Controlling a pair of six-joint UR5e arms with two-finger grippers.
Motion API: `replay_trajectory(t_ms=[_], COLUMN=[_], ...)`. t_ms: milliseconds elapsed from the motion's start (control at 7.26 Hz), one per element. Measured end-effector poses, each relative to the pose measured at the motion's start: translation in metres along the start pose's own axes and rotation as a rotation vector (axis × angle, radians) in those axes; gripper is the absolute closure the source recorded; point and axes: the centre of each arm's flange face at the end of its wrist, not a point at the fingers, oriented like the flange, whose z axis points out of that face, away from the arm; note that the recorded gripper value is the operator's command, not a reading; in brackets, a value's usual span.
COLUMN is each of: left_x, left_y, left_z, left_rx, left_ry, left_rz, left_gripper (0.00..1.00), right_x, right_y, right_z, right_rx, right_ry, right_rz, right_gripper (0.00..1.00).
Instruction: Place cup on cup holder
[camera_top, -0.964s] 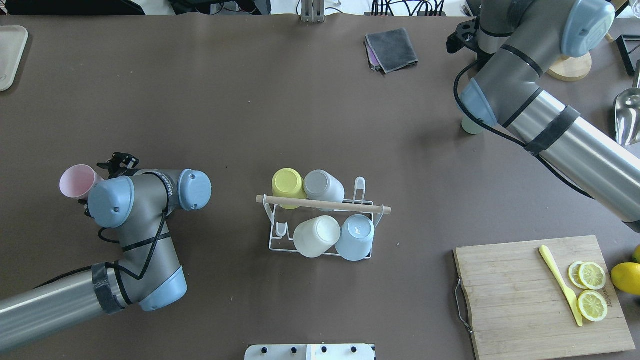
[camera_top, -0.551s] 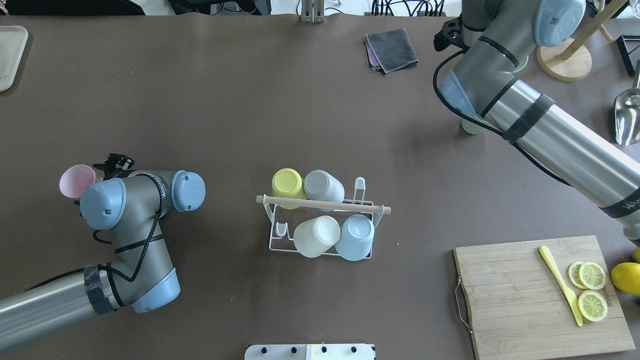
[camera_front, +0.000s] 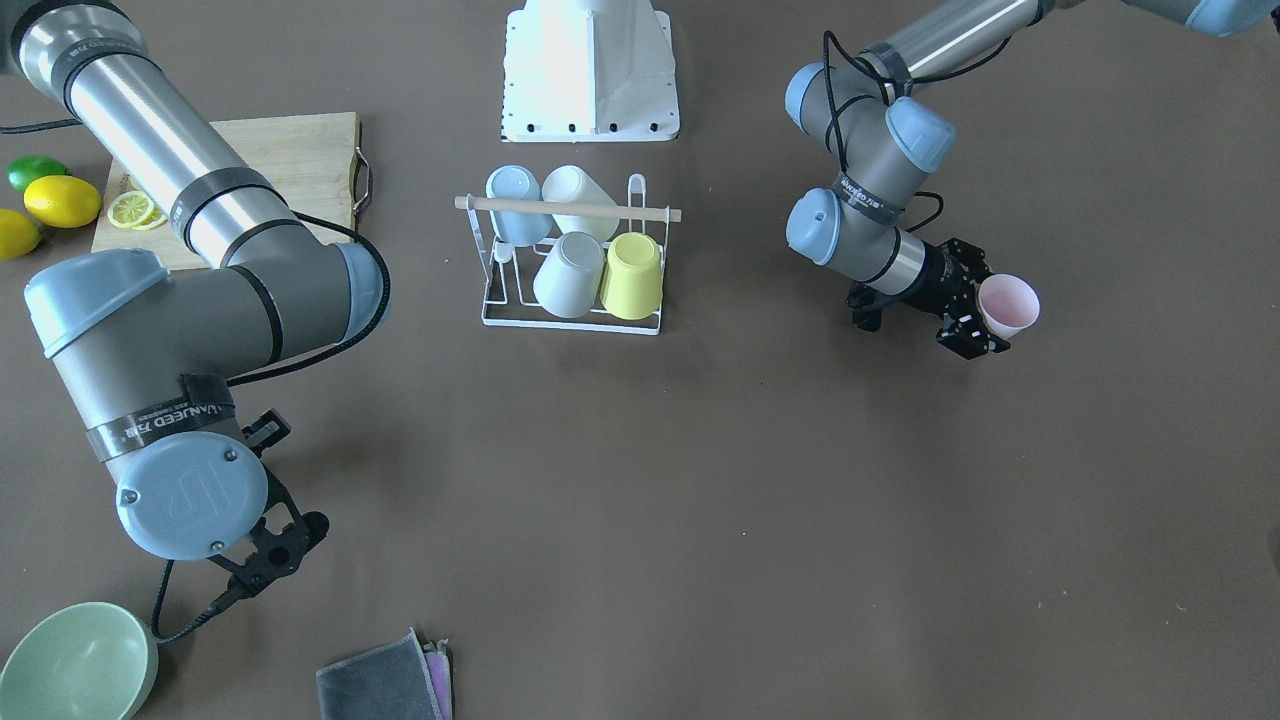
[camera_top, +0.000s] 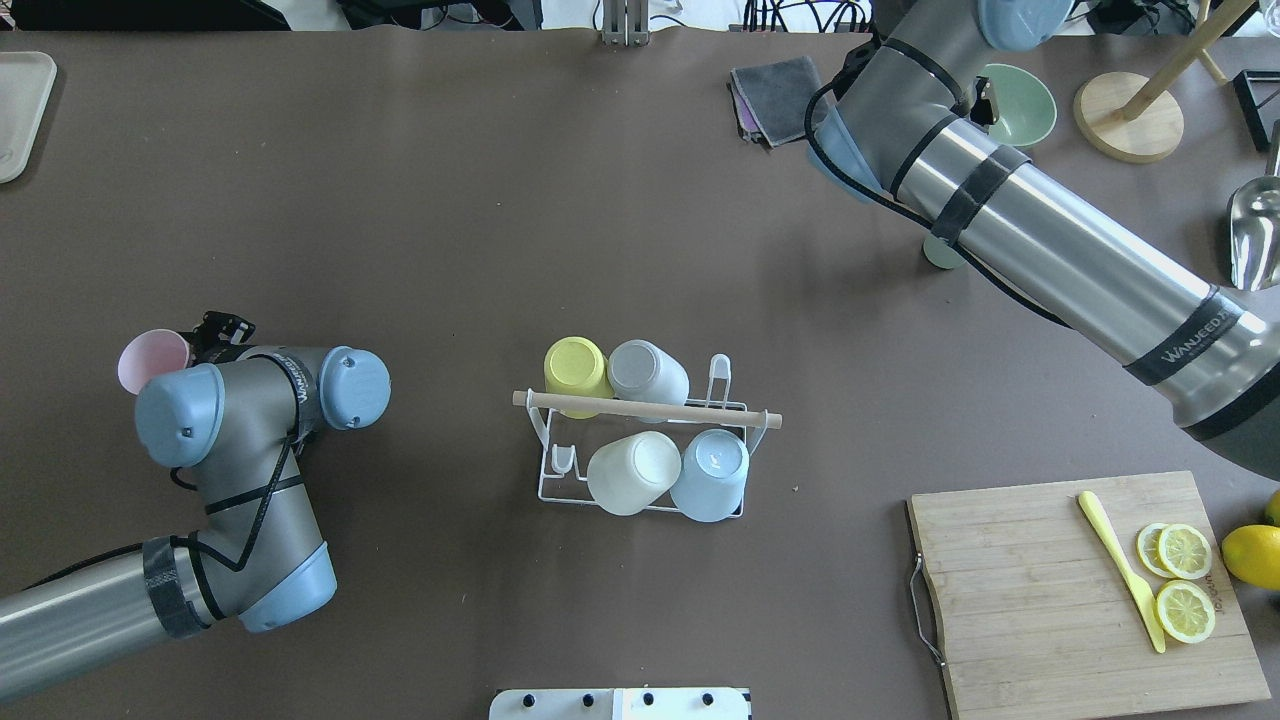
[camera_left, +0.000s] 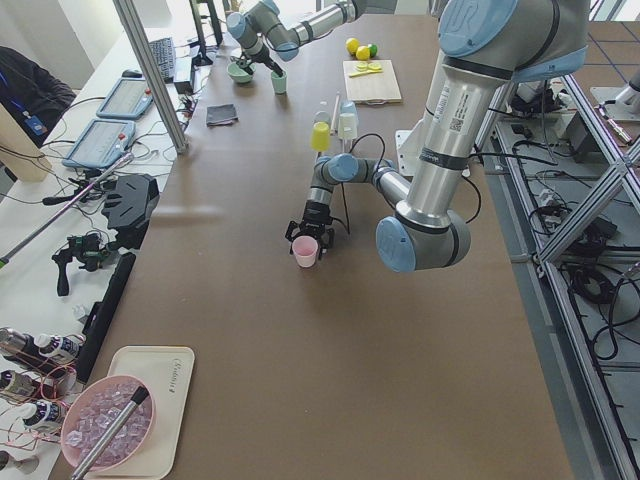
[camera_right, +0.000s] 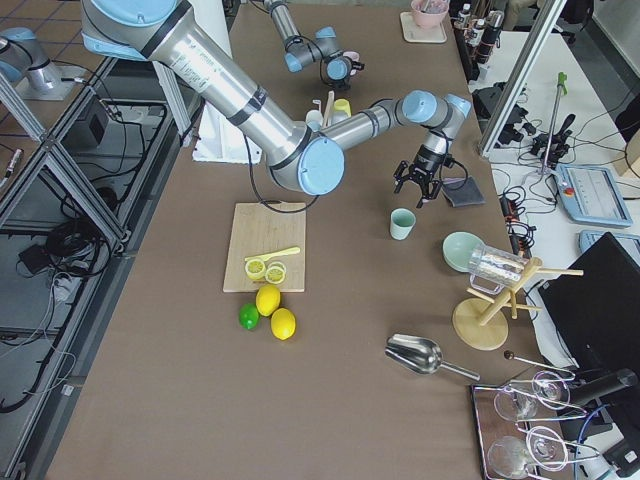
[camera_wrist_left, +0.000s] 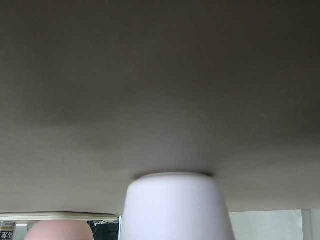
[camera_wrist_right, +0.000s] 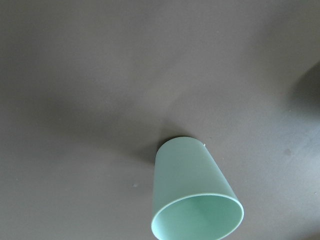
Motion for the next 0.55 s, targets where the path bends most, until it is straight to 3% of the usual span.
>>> replay_trajectory(t_ms=[551], left_x=[0.006], left_y=[0.013], left_z=[0.013], left_rx=[0.012], left_ry=[-0.004], left_rz=[-0.016], left_gripper=[0.07], right_x=[-0.027], right_y=[-0.023], right_z=[-0.004], right_rx=[-0.11], right_ry=[0.155], right_rz=[-0.217], right_gripper=[0.01])
